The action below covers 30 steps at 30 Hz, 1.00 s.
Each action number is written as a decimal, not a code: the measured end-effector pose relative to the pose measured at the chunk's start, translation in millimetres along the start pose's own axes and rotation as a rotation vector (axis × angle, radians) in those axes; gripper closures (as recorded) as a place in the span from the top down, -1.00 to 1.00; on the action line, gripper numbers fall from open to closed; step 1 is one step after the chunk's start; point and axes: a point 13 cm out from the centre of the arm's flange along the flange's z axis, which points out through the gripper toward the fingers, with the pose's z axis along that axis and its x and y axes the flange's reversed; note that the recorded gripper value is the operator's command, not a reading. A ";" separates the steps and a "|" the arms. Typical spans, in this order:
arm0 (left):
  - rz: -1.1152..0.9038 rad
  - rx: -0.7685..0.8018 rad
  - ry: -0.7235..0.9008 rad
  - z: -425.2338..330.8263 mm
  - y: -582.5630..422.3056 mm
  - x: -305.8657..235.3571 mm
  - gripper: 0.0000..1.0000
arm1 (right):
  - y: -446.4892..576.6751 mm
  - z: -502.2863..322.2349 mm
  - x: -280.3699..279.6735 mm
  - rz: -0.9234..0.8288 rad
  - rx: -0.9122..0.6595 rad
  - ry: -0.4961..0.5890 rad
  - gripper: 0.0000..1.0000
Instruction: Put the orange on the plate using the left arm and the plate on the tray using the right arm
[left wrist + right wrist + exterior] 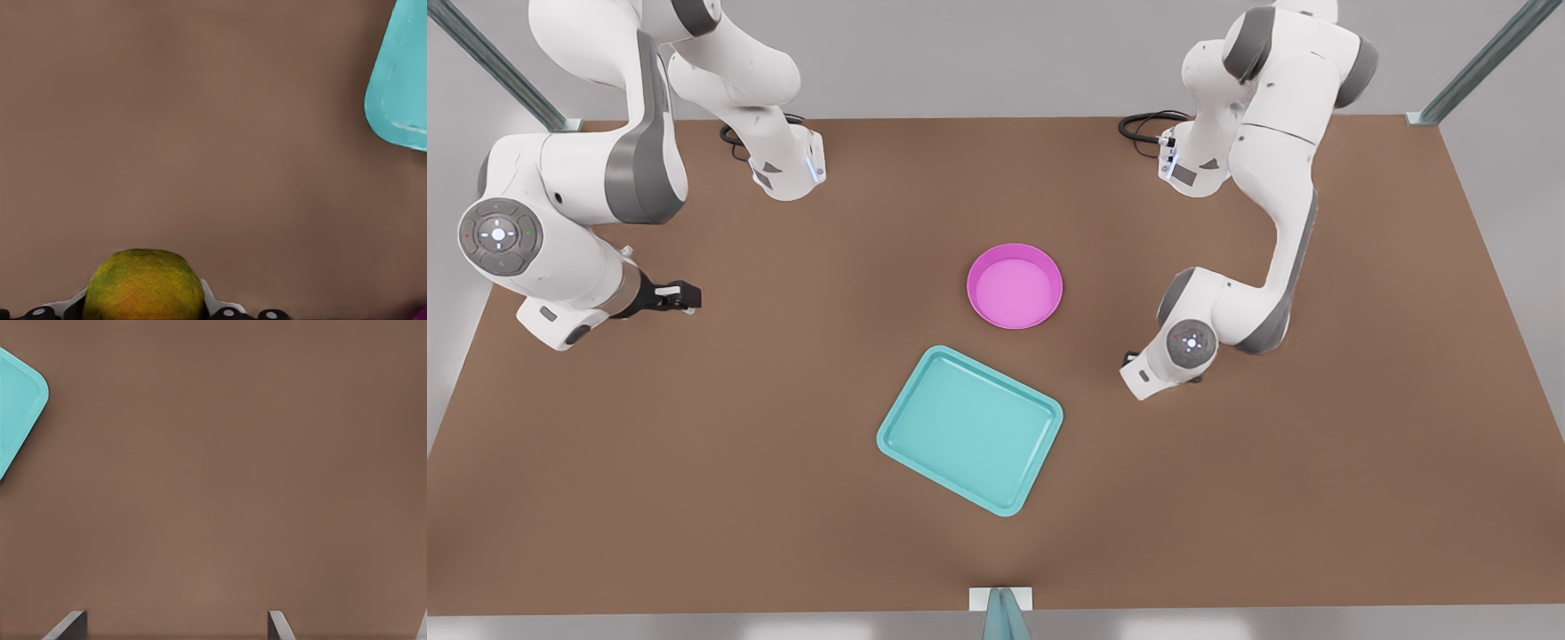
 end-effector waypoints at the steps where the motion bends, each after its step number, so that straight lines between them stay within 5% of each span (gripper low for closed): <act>1: 0.048 0.000 0.002 -10.8 -52.3 3.6 0.02 | -0.1 0.1 -0.1 0.000 0.000 0.000 1.00; 6: 0.159 0.035 0.086 -3.2 -254.3 60.0 0.02 | 0.3 4.7 -2.7 -0.002 -0.002 0.007 1.00; 10: 0.116 0.003 0.221 33.9 -289.5 121.8 0.07 | -1.4 6.5 -3.5 0.000 -0.003 0.010 1.00; 11: 0.098 -0.006 0.239 39.2 -291.1 128.9 1.00 | -1.9 6.6 -3.5 0.001 -0.003 0.010 1.00; 15: 0.012 -0.026 0.270 46.8 -288.2 136.0 1.00 | -2.1 7.6 -4.0 0.000 -0.003 0.011 1.00; 18: -0.205 -0.029 0.176 -43.7 -188.9 84.2 1.00 | -1.3 10.0 -5.2 -0.002 -0.004 0.016 1.00; 20: -0.513 0.031 0.046 -170.1 -3.2 38.9 1.00 | 7.3 25.1 -10.7 -0.014 -0.024 0.044 1.00; 22: -0.701 0.056 -0.046 -257.4 135.5 51.6 1.00 | 34.5 69.3 -25.2 -0.038 -0.135 0.129 1.00; 26: -0.654 0.170 -0.085 -324.3 200.3 114.1 1.00 | 122.0 139.6 -21.6 -0.069 -0.448 0.285 1.00; 30: -0.577 0.118 -0.128 -346.3 207.1 138.3 1.00 | 255.8 172.3 42.5 -0.169 -0.520 0.325 1.00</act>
